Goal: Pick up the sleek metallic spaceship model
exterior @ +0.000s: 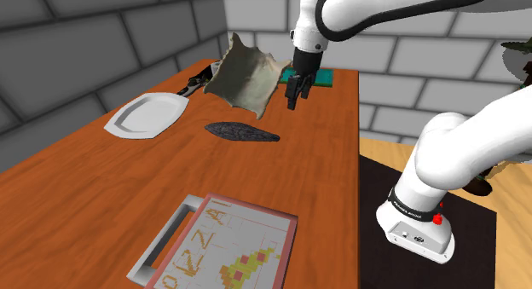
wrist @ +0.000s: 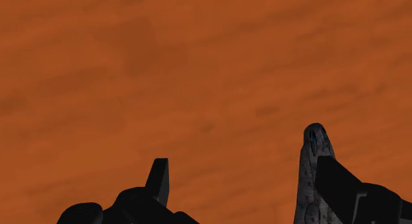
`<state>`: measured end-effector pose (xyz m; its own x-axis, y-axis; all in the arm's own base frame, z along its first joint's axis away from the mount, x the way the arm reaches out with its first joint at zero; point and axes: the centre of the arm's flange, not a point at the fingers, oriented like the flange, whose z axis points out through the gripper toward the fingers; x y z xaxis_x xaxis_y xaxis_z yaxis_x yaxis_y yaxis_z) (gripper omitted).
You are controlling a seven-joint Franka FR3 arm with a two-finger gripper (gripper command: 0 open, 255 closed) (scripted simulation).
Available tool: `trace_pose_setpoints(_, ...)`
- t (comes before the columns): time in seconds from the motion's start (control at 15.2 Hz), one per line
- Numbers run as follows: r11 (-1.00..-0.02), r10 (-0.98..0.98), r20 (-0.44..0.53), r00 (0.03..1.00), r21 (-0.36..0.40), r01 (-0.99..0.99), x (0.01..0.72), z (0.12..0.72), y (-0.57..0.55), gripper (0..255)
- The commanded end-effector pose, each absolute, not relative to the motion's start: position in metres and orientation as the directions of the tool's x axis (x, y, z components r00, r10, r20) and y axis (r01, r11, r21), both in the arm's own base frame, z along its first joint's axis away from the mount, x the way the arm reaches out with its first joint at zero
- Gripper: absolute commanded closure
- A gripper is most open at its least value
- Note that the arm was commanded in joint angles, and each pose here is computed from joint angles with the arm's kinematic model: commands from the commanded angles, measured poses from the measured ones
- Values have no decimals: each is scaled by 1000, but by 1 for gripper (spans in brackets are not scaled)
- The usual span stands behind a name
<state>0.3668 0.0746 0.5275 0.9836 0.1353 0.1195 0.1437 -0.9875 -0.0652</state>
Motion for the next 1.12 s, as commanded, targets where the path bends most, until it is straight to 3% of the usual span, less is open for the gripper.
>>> trace_pose_setpoints(0.0, -986, 150, 140, 979, -54, 159, 377, 518, 99, 0)
trace_pose_setpoints(0.66, -974, 223, 219, 950, 8, 227, 428, 479, 207, 0)
trace_pose_setpoints(1.06, -974, 223, 219, 950, 8, 227, 428, 447, 207, 0)
